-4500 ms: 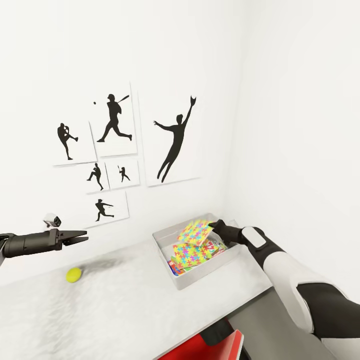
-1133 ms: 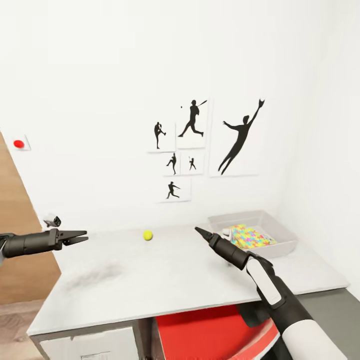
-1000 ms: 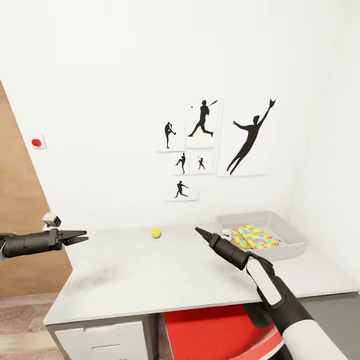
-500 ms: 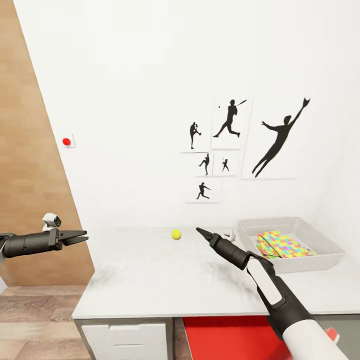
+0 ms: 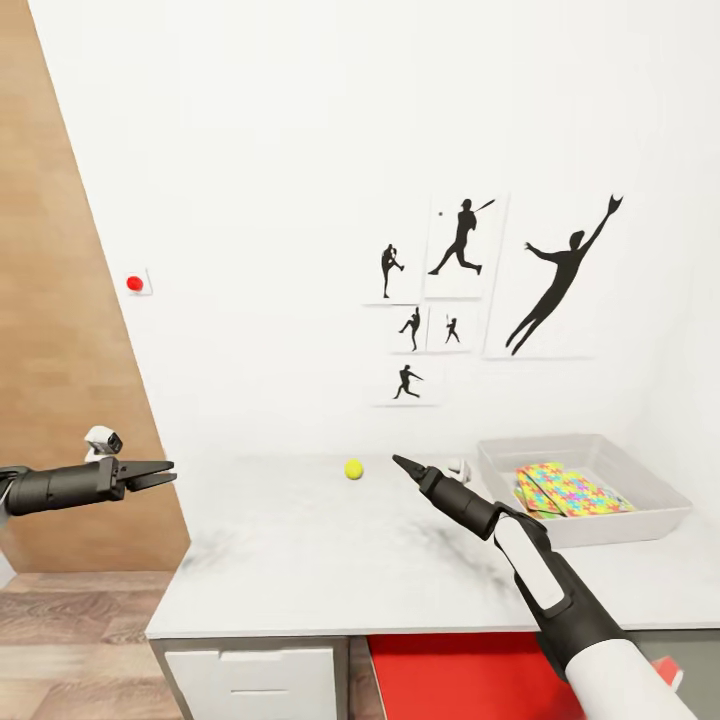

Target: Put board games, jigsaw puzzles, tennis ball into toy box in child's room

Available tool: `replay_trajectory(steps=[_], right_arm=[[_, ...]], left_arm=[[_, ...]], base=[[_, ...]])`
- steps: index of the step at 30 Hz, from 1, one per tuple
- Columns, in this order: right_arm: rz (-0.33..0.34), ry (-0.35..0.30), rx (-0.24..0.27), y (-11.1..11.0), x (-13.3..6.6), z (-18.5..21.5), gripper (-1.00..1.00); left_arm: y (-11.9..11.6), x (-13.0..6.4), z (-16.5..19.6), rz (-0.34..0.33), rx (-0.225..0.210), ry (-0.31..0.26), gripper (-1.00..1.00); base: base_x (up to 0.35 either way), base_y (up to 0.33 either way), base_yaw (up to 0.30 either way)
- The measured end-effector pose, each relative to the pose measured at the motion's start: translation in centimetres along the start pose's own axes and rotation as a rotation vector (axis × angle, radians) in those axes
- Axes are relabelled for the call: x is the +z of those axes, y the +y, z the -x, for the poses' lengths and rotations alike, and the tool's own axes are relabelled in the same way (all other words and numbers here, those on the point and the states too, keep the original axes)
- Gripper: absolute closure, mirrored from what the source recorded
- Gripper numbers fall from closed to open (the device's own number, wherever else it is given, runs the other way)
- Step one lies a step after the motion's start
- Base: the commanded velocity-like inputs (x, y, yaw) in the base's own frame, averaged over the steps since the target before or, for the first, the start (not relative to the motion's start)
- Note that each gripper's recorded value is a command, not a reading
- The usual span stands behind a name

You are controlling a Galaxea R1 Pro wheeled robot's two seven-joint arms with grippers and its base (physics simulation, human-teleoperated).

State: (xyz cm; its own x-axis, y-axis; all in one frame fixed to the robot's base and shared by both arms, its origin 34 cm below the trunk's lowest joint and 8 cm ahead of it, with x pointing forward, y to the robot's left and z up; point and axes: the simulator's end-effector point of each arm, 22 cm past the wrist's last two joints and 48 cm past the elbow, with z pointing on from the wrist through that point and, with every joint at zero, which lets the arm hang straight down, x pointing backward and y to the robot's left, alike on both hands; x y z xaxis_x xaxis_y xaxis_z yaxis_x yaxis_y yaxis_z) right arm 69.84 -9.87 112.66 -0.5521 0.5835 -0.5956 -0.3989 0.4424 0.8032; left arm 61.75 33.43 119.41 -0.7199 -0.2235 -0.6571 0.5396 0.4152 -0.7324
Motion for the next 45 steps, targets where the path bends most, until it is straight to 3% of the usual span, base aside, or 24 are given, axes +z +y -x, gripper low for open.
replay_trajectory(steps=[19, 29, 45], right_arm=[[0.0, 0.0, -0.001, 0.06, -0.03, 0.01, -1.0], [0.002, -0.001, -0.003, 0.16, -0.01, 0.08, -1.0], [0.001, 0.001, -0.003, 0.13, 0.02, 0.04, -1.0]], left_arm=[[-0.05, -0.02, 0.0, 0.0, 0.001, 0.0, -1.0], [-0.04, 0.0, 0.0, 0.0, 0.0, 0.0, -1.0], [0.0, 0.06, -0.04, -0.001, -0.001, 0.001, -1.0]], base=[[0.142, 0.22, -0.098], [0.229, 0.027, -0.01], [0.025, -0.001, 0.0]])
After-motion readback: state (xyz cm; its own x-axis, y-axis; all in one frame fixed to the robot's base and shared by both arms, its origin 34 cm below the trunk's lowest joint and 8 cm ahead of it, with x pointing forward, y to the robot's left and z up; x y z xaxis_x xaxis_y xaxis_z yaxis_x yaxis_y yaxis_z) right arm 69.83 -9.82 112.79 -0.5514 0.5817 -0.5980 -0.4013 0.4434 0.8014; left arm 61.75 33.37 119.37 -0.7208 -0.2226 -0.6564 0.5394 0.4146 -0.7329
